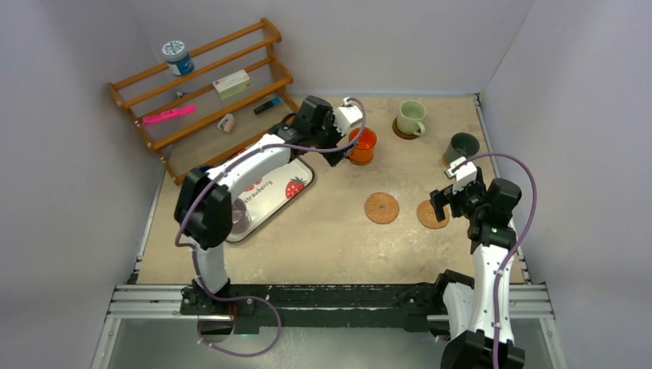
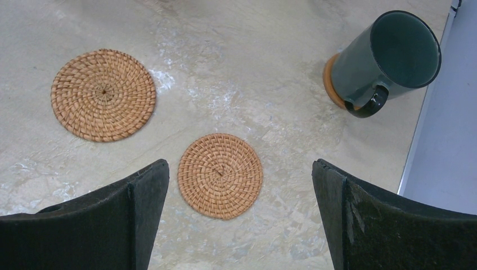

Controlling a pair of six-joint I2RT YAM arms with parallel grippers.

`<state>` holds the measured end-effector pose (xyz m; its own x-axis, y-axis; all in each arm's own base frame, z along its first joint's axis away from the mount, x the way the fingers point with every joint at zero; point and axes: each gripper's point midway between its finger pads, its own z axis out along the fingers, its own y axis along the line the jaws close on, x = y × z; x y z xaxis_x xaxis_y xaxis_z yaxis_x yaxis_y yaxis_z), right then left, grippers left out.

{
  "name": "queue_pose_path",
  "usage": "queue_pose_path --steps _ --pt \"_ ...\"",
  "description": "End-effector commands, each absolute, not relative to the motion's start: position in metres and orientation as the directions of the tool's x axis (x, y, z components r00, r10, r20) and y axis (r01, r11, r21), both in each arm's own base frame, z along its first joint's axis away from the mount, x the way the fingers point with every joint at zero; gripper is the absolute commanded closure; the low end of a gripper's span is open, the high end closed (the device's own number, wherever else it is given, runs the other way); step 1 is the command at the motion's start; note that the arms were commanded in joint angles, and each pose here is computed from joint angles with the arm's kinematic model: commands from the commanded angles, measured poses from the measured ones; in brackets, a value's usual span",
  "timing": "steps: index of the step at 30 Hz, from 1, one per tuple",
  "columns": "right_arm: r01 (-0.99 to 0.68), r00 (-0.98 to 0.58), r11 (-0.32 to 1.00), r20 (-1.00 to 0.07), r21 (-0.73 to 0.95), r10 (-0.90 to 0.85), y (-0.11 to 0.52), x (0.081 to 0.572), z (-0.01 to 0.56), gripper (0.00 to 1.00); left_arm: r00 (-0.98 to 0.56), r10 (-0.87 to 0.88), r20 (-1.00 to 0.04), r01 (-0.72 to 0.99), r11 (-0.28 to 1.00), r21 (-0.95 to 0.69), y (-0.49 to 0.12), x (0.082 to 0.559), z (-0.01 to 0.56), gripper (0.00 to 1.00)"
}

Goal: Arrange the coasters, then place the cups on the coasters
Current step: Place the cup on the coaster.

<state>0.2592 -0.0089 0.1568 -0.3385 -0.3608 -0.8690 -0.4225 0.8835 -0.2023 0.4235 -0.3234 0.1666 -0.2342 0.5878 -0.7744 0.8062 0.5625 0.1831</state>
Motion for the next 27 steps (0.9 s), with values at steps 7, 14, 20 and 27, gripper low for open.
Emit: queue_pose_path --steps 7,14,20,27 --pt "-0.458 -0.322 0.866 -0.87 -0.202 -0.373 -0.002 0.254 0.163 0.01 -0.254 0.396 -0.883 0.653 0.743 0.146 -0.206 0.435 0.236 0.0" --pt "-0.487 -0.348 0.858 -0.865 -0.164 -0.363 0.004 0.248 0.163 0.01 -0.259 0.38 -0.888 0.574 0.8 0.175 -0.128 0.405 0.236 0.0" --pt "-0.542 -0.354 0.83 -0.859 -0.134 -0.37 0.014 0.238 0.164 0.01 -0.3 0.344 -0.89 0.521 0.84 0.149 -0.088 0.384 0.218 0.0" --pt "-0.588 -0.325 0.799 -0.868 -0.125 -0.375 0.023 0.234 0.159 0.01 -0.325 0.317 -0.891 0.492 0.861 0.128 -0.074 0.37 0.201 0.0"
